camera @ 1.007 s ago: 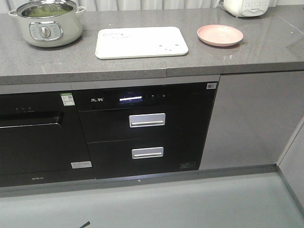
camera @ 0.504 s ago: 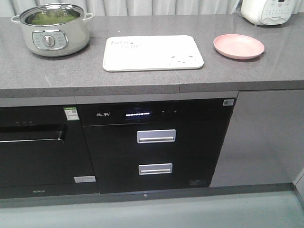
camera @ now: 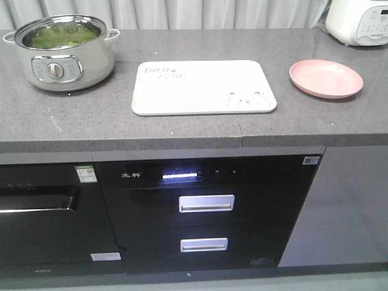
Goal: Transfer vegetables to tray and serve
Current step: 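Drive closer and align the base in front of the tray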
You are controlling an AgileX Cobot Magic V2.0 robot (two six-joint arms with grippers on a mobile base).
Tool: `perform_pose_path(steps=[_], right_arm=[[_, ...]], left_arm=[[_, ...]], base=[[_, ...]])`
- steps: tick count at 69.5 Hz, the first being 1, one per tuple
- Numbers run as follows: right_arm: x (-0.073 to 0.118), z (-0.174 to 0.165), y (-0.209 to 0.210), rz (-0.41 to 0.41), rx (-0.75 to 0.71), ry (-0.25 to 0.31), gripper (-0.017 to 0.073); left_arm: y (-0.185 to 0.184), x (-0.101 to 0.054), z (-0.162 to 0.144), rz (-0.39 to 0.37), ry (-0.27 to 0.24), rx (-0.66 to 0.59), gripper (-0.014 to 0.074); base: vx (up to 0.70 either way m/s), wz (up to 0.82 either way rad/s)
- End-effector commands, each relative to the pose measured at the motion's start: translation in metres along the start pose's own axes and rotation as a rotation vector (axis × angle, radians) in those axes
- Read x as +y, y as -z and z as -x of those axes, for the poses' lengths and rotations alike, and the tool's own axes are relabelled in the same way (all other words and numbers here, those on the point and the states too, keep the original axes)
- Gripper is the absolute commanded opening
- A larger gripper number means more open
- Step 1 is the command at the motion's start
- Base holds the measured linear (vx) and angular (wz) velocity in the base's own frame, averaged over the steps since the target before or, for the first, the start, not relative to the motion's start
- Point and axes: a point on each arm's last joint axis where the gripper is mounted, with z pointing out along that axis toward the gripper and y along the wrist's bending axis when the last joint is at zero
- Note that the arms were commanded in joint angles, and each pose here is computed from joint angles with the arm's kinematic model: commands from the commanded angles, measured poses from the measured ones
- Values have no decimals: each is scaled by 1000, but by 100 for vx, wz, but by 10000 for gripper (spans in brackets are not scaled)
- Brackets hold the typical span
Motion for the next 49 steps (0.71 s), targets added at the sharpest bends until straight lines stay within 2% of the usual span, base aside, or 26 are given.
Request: perform_pose_path(steps=[1, 49], right_arm=[[0, 5, 0, 2, -72, 10, -4], [0, 5, 0, 2, -72, 10, -4]], left_arm=[[1, 0, -1, -4, 10, -56, -6], [1, 0, -1, -4, 10, -56, -6]], base=[[22, 1], [20, 2]])
